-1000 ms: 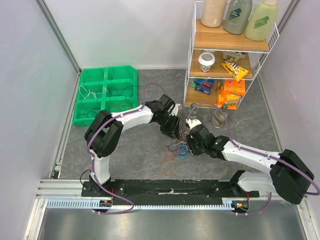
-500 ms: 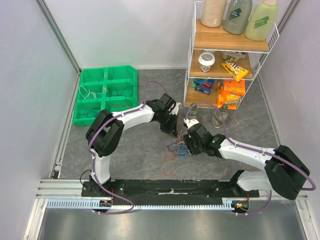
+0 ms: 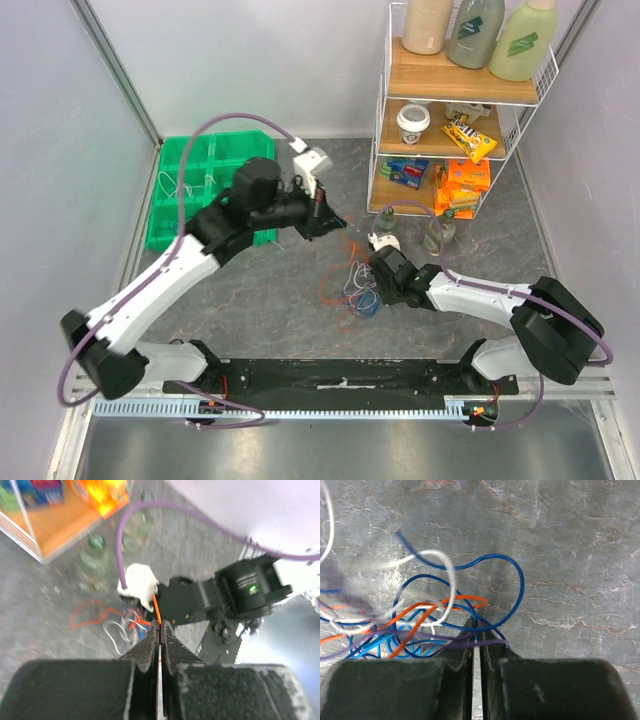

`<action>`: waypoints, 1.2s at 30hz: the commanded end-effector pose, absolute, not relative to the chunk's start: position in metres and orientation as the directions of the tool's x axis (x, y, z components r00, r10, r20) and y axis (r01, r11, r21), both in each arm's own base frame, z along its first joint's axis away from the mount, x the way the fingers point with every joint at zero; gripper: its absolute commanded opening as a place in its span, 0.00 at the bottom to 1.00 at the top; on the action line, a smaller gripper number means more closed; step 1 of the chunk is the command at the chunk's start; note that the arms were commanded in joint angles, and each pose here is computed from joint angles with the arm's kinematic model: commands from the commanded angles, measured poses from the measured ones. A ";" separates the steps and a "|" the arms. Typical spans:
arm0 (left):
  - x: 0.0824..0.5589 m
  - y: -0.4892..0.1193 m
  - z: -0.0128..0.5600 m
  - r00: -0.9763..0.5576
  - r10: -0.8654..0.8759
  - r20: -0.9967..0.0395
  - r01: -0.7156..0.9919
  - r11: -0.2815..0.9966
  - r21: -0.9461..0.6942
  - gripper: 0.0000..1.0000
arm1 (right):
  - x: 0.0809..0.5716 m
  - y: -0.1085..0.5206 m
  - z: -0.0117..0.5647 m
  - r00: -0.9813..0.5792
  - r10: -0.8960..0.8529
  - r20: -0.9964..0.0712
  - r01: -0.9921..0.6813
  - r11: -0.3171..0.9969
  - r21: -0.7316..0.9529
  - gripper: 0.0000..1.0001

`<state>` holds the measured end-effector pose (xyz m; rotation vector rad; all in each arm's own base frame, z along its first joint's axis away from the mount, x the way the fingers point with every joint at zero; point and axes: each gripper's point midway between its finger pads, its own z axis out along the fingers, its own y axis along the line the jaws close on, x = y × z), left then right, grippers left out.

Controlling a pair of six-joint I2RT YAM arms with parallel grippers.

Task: Untangle the cables

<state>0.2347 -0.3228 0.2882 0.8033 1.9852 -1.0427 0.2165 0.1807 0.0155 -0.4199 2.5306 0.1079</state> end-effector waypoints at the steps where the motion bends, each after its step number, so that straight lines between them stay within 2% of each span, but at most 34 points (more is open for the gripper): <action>1: 0.251 -0.291 0.369 -0.272 0.109 -0.956 0.809 0.565 -0.166 0.02 | 0.228 0.174 0.024 -0.783 -0.218 -0.583 -0.238 0.970 -0.043 0.08; 6: 0.276 -0.224 0.498 0.068 -0.014 -0.998 0.598 0.801 0.030 0.02 | 0.226 0.158 0.026 -0.782 -0.209 -0.588 -0.193 0.977 -0.090 0.09; 10: 0.280 -0.191 0.561 0.207 -0.031 -0.978 0.463 0.883 0.070 0.02 | 0.224 0.151 0.027 -0.784 -0.213 -0.583 -0.182 0.977 -0.113 0.18; 13: 0.284 -0.180 0.577 0.235 -0.030 -0.972 0.408 0.910 0.070 0.02 | 0.224 0.153 0.028 -0.785 -0.215 -0.581 -0.188 0.976 -0.108 0.22; 16: 0.287 -0.172 0.578 0.237 -0.016 -0.971 0.366 0.928 0.075 0.02 | 0.223 0.155 0.029 -0.785 -0.223 -0.578 -0.201 0.974 -0.102 0.36; 20: 0.294 -0.154 0.575 0.217 0.002 -0.976 0.265 0.962 0.060 0.02 | 0.223 0.154 0.029 -0.782 -0.223 -0.582 -0.200 0.974 -0.104 0.44; 24: 0.286 -0.130 0.615 0.308 -0.030 -0.951 0.181 0.983 0.028 0.02 | 0.222 0.152 0.026 -0.790 -0.224 -0.570 -0.193 0.974 -0.115 0.57; 26: 0.281 -0.129 0.634 0.347 -0.048 -0.937 0.192 0.981 0.021 0.02 | 0.223 0.153 0.025 -0.791 -0.229 -0.567 -0.198 0.973 -0.118 0.57; 28: 0.279 -0.127 0.647 0.372 -0.049 -0.927 0.189 0.982 0.024 0.02 | 0.223 0.151 0.025 -0.793 -0.227 -0.566 -0.187 0.974 -0.128 0.62; 32: 0.274 -0.114 0.667 0.431 -0.002 -0.903 0.132 0.989 0.060 0.02 | 0.224 0.152 0.027 -0.790 -0.229 -0.568 -0.192 0.973 -0.125 0.74; 36: 0.275 -0.107 0.677 0.448 0.040 -0.893 0.080 0.993 0.084 0.02 | 0.221 0.162 0.028 -0.786 -0.248 -0.567 -0.247 0.966 -0.081 0.82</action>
